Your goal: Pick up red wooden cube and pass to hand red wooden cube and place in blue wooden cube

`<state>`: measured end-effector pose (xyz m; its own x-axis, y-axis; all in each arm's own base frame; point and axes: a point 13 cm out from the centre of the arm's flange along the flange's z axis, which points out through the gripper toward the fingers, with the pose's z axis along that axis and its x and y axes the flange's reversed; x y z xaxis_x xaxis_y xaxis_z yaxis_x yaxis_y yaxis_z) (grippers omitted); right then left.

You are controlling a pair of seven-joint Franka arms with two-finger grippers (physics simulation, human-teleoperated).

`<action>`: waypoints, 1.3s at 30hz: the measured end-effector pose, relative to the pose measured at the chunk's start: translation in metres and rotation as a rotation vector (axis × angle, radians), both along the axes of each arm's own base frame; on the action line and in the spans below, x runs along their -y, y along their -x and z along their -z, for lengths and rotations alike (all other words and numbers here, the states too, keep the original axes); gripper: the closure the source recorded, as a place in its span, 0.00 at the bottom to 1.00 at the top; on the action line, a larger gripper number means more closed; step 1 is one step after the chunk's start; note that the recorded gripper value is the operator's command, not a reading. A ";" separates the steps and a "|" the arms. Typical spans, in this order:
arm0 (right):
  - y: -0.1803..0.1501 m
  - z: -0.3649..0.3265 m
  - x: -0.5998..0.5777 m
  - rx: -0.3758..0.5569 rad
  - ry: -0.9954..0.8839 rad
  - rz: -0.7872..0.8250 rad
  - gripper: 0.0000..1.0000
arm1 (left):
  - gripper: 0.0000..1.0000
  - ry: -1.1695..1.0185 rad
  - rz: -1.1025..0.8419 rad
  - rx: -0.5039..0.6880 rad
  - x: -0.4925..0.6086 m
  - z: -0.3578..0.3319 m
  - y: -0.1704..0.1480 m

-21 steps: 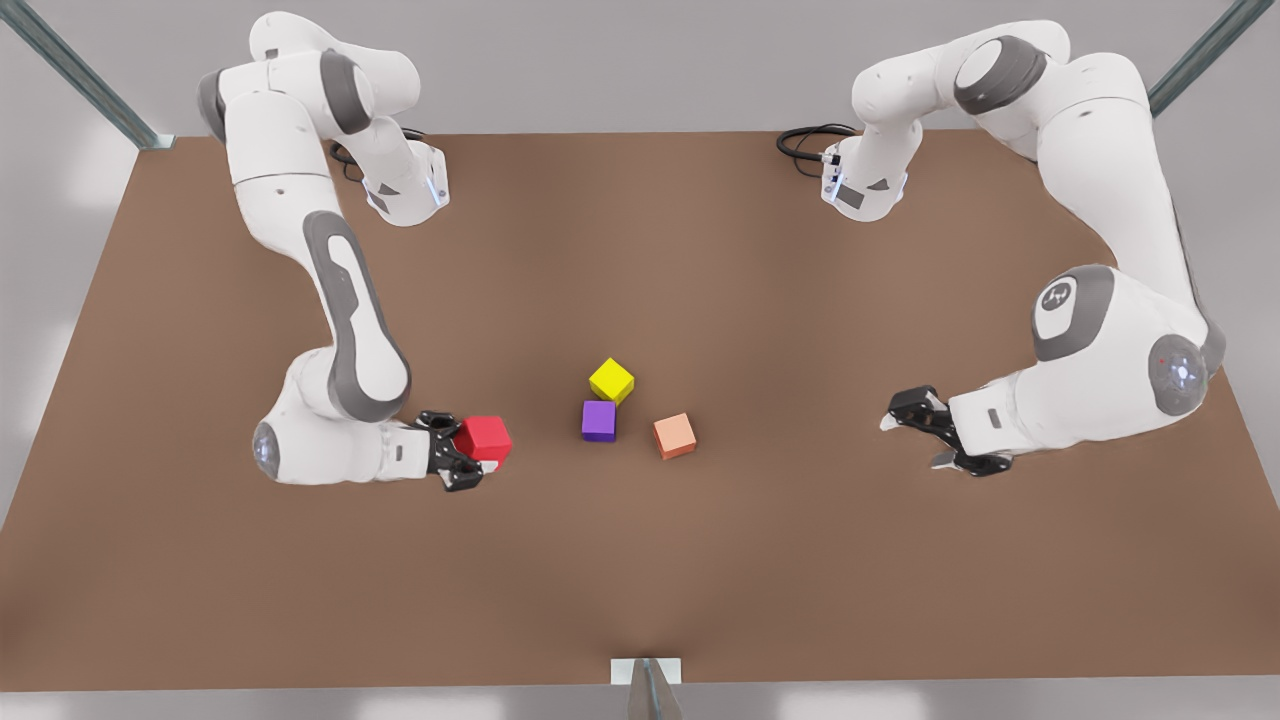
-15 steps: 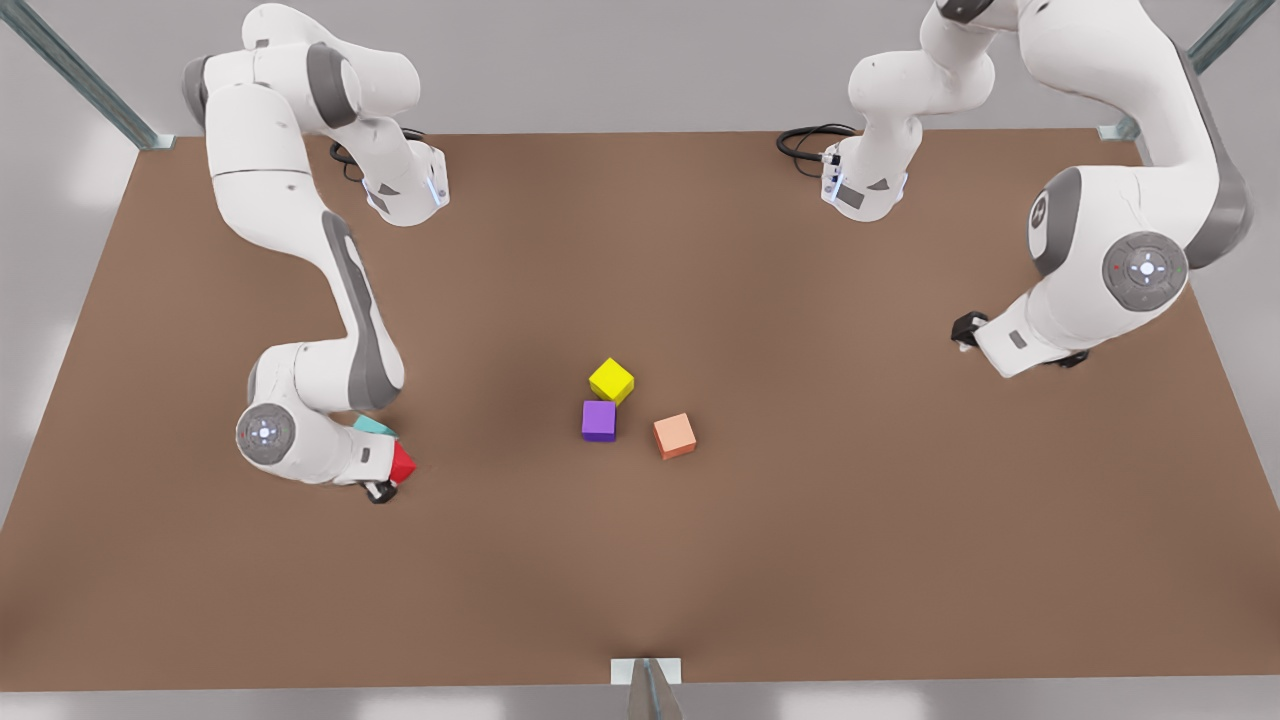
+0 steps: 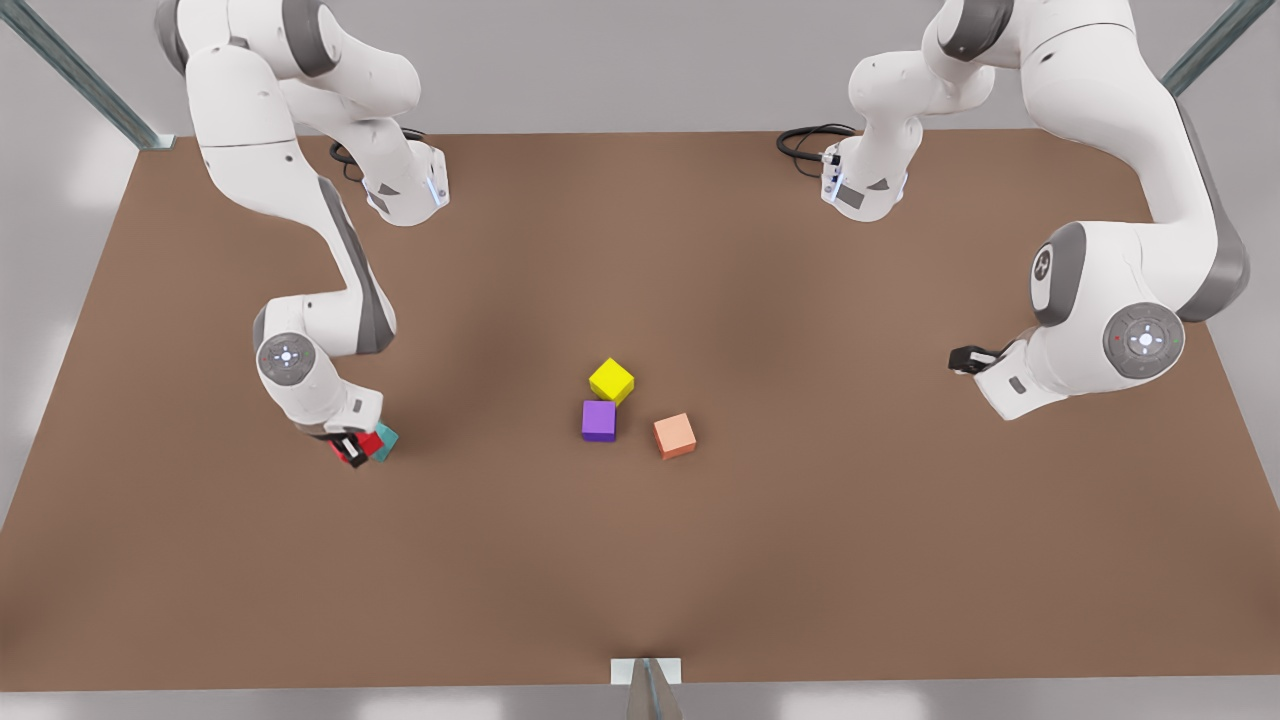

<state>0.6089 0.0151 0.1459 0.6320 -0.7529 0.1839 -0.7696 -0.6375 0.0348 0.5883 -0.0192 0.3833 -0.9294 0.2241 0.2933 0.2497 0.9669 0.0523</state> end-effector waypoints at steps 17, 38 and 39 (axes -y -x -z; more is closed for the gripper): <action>0.022 0.028 0.019 0.047 -0.033 0.089 0.30 | 0.00 -0.007 -0.026 -0.006 0.000 0.001 0.002; -0.003 -0.050 0.004 0.095 -0.062 0.159 0.00 | 0.00 -0.010 -0.034 -0.007 0.001 0.002 0.003; -0.012 -0.067 -0.001 0.102 -0.068 0.168 0.00 | 0.00 -0.010 -0.034 -0.007 0.001 0.002 0.003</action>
<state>0.6208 0.0158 0.2127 0.4770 -0.8591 0.1858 -0.8627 -0.4980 -0.0877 0.5857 -0.0201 0.3818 -0.9345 0.1890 0.3015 0.2166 0.9744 0.0605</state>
